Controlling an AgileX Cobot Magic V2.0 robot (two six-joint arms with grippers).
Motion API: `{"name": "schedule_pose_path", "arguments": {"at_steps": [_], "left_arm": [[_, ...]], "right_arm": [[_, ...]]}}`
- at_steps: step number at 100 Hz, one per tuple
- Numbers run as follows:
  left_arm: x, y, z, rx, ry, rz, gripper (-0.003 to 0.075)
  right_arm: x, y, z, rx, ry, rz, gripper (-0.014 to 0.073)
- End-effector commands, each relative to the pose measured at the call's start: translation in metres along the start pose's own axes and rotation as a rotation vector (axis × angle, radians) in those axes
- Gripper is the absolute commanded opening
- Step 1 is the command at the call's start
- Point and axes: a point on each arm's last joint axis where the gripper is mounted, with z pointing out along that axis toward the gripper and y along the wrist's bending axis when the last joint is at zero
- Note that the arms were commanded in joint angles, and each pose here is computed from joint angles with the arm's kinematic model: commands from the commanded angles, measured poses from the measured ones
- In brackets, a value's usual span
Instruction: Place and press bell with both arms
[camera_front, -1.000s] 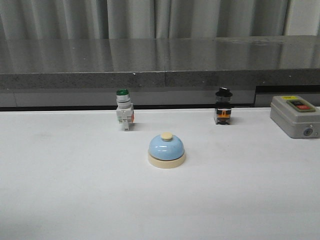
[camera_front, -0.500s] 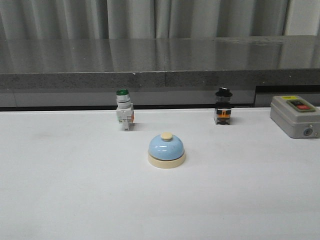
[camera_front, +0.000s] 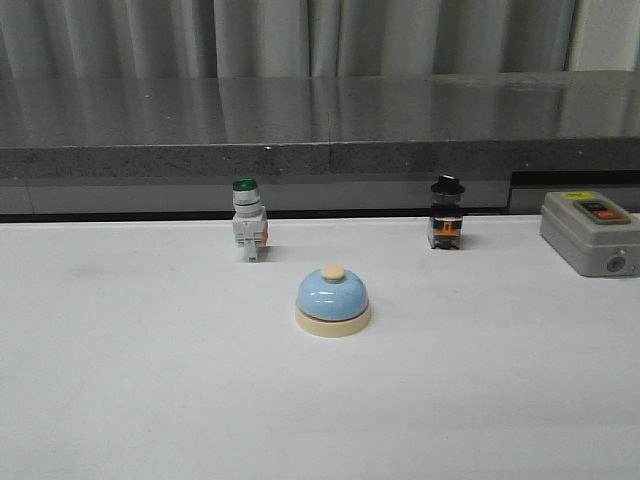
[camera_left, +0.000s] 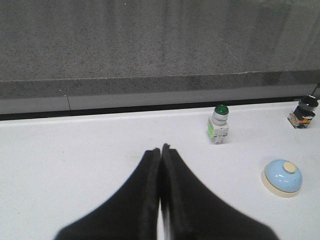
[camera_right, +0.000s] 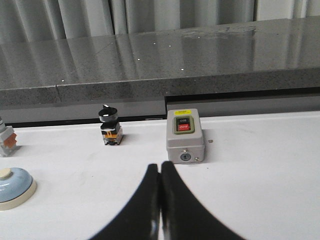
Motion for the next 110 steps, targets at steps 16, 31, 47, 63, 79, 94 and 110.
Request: {"name": "schedule_pose_path", "arguments": {"at_steps": [16, 31, 47, 63, 79, 94, 110], "left_arm": [[-0.020, -0.001, -0.004, 0.002, -0.159, 0.007, -0.0020], [-0.024, -0.001, -0.005, -0.005, -0.206, 0.036, -0.0020], [-0.020, 0.002, -0.011, -0.030, -0.251, 0.119, -0.0020], [-0.002, 0.005, -0.023, -0.041, -0.346, 0.139, -0.0020], [0.033, 0.013, -0.032, -0.108, -0.374, 0.132, -0.0020], [0.067, 0.019, -0.035, -0.160, -0.392, 0.125, -0.0020], [0.098, 0.023, -0.035, -0.198, -0.419, 0.109, -0.0020]], "right_arm": [[-0.013, 0.001, -0.003, -0.001, -0.116, -0.015, -0.0060], [-0.013, 0.001, -0.003, -0.001, -0.116, -0.015, -0.0060], [-0.013, 0.001, -0.003, -0.001, -0.116, -0.015, -0.0060], [-0.013, 0.001, -0.003, -0.001, -0.116, -0.015, -0.0060], [-0.013, 0.001, -0.003, -0.001, -0.116, -0.015, -0.0060], [-0.013, 0.001, -0.003, -0.001, -0.116, -0.015, -0.0060], [-0.013, 0.001, -0.003, -0.001, -0.116, -0.015, -0.0060]]}}
